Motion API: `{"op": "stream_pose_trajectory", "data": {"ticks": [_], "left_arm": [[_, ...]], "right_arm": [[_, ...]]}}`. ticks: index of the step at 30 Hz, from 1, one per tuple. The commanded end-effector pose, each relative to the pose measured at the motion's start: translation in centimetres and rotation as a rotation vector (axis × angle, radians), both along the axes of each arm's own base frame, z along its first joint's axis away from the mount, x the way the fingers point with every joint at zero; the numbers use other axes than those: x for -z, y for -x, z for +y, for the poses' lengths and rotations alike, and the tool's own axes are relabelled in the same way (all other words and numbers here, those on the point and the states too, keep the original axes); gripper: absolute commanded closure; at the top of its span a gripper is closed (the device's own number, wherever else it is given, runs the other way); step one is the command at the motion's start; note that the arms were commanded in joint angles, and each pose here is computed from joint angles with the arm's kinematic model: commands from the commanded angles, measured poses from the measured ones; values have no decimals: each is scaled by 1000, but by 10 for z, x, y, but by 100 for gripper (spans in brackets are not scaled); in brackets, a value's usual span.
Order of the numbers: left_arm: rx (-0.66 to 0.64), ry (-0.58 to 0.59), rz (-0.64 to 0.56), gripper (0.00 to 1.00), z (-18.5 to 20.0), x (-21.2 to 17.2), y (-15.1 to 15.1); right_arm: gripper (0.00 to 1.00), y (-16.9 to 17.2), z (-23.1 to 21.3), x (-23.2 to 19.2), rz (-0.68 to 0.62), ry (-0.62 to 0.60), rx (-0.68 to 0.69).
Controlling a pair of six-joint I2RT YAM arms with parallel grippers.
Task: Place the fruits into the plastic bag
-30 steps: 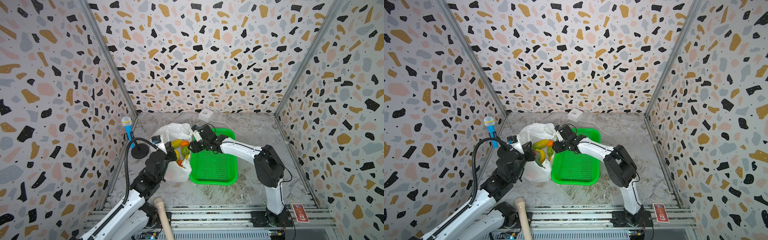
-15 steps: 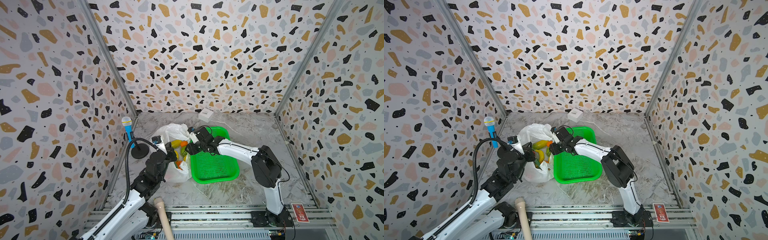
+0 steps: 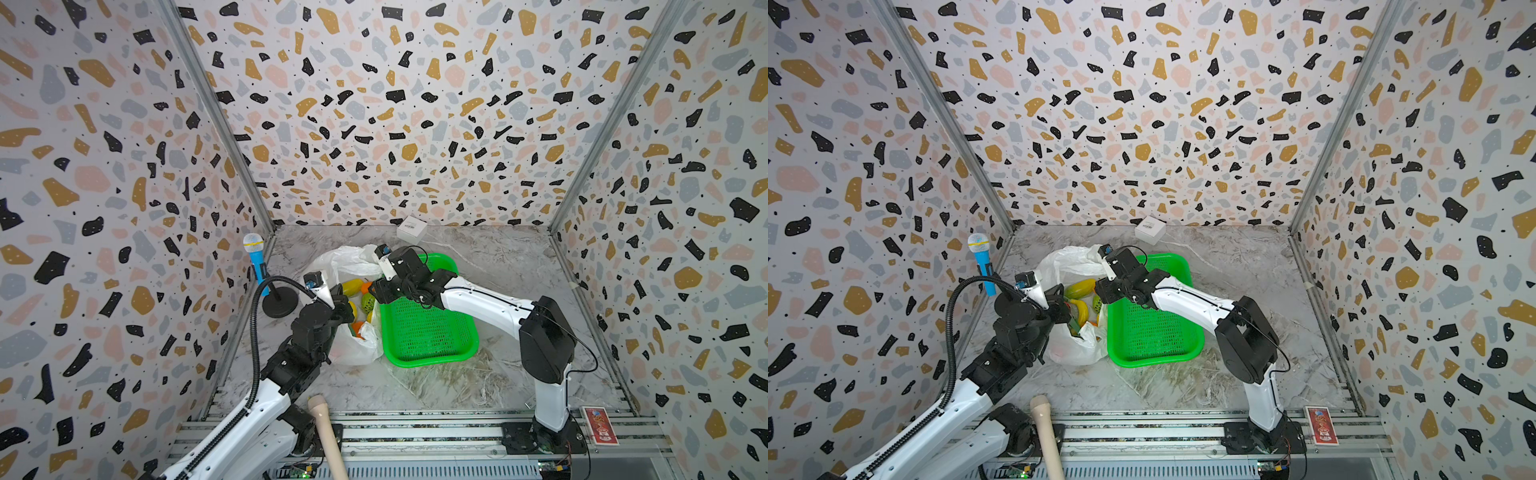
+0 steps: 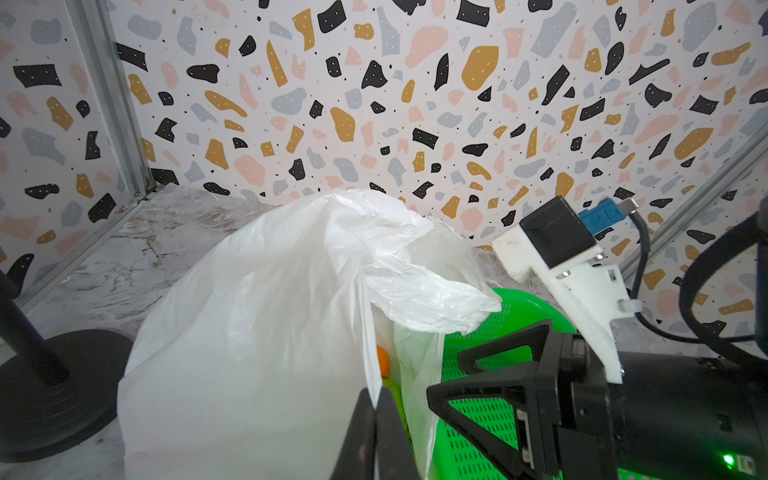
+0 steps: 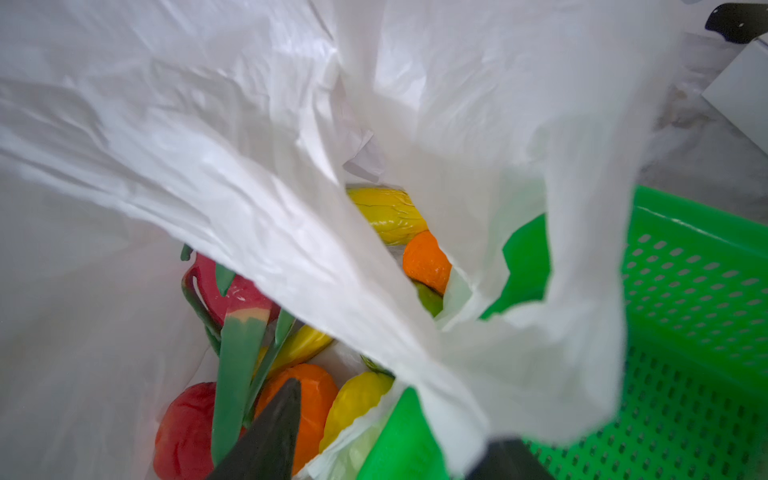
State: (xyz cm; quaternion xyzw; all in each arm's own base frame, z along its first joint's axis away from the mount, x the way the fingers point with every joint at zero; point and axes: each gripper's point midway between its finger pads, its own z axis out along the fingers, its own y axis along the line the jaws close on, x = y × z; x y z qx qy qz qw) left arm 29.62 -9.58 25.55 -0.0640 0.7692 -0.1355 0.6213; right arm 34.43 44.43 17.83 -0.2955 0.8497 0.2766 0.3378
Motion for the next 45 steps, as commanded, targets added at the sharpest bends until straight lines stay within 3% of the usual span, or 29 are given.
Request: {"op": "stream_pose_trajectory", "data": {"ticks": [1,26,30,35,45], "left_arm": [[0,4,-32,100,0,-11,0],[-5,-5,-26,100,2,-7,1],[-5,-4,-27,100,2,-7,1],[-8,-5,-33,100,3,-9,2],[7,-17,-25,100,0,-27,-1]], "right_arm": [[40,0,9,-8,14,-23,-17],[49,-8,31,29,76,-3,-37],[61,-21,25,41,59,60,23],[100,-27,20,42,25,88,38],[100,-17,-16,-44,-98,-63,37]]}}
